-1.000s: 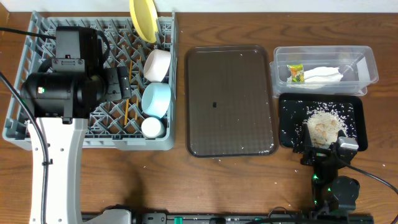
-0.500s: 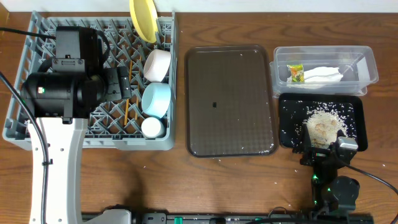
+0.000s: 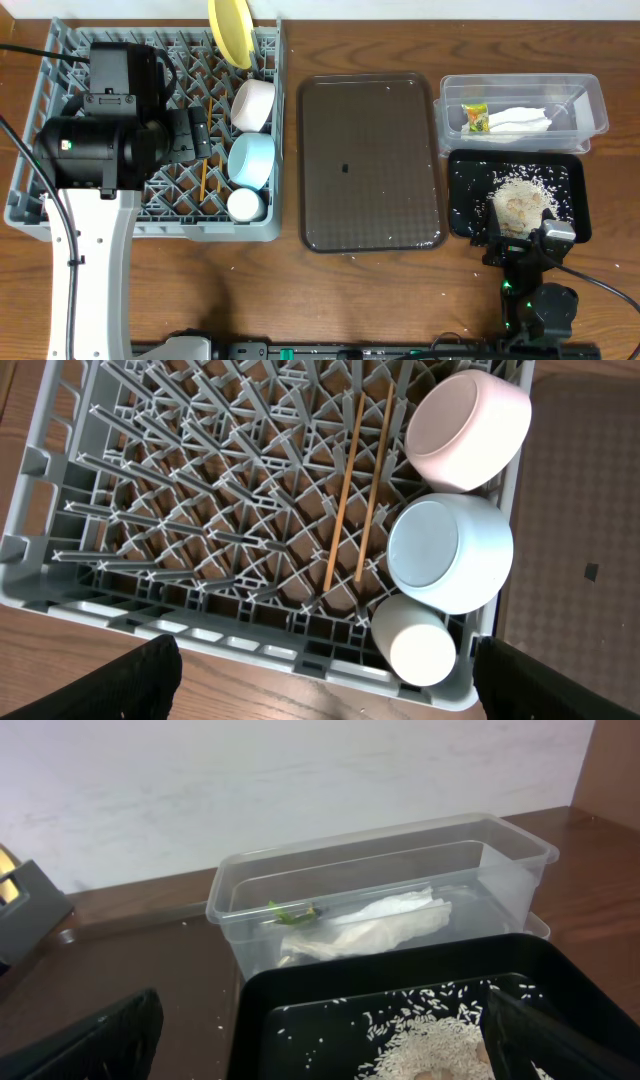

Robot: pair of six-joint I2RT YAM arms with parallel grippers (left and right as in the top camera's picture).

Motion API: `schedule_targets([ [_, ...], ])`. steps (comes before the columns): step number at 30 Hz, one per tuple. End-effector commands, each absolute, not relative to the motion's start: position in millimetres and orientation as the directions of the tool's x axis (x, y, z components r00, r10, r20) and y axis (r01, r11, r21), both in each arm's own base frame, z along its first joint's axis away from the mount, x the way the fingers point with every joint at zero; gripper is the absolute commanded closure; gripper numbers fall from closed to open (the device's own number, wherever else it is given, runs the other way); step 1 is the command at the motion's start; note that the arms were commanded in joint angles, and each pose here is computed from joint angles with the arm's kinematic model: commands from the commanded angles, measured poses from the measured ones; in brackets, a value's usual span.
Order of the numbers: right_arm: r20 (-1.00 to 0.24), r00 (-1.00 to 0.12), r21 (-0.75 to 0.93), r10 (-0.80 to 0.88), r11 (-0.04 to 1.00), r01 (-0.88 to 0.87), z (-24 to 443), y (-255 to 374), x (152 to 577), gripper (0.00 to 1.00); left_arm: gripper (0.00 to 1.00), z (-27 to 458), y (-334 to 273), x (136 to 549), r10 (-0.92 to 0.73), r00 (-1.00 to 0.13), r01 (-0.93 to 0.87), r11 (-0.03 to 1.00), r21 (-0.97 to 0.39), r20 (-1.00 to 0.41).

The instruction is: Sort waste into correct bins and load items into the dishwasher

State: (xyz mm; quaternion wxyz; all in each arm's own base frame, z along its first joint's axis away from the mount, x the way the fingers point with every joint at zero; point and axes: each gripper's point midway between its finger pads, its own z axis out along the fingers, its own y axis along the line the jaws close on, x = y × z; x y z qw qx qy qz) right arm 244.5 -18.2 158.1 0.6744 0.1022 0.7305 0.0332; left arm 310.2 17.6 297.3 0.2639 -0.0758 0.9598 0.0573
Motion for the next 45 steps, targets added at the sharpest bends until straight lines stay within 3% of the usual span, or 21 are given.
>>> schedule_targets([
  [1, -0.981, -0.069, 0.173, 0.179, 0.981, 0.089, 157.5, -15.3, 244.7, 0.01, 0.07, 298.9, 21.0, 309.6, -0.11, -0.849, -0.18, 0.98, 0.088, -0.518],
  [3, -0.981, -0.069, 0.173, 0.179, 0.981, 0.089, 157.5, -15.3, 244.7, 0.01, 0.07, 301.9, 32.2, 308.0, -0.078, -0.848, -0.186, 0.97, 0.158, -0.523],
  [6, -0.981, -0.069, 0.173, 0.179, 0.981, 0.089, 157.5, -15.3, 244.7, 0.01, 0.01, 308.3, 32.6, 301.6, -0.076, -0.836, -0.19, 0.969, 0.156, -0.543],
  [13, -0.981, -0.069, 0.173, 0.179, 0.981, 0.089, 157.5, -15.3, 244.7, 0.01, 0.0, 316.0, 31.4, 274.1, -0.075, -0.805, -0.19, 0.972, 0.135, -0.589],
  [20, -0.981, -0.069, 0.173, 0.179, 0.981, 0.089, 157.5, -15.3, 244.7, 0.01, 0.0, 344.7, 22.6, 304.7, -0.048, -0.441, -0.167, 0.986, 0.029, -0.896],
  [37, -0.981, -0.069, 0.173, 0.179, 0.981, 0.089, 157.5, -15.3, 244.7, 0.01, 0.0, 215.8, 30.8, 241.5, -0.045, -0.115, -0.187, 0.982, -0.023, -0.992],
  [45, -0.981, -0.069, 0.173, 0.179, 0.981, 0.089, 157.5, -15.3, 244.7, 0.01, 0.0, 180.6, 30.7, 240.5, 0.009, -0.102, -0.181, 0.983, 0.028, -0.995],
])
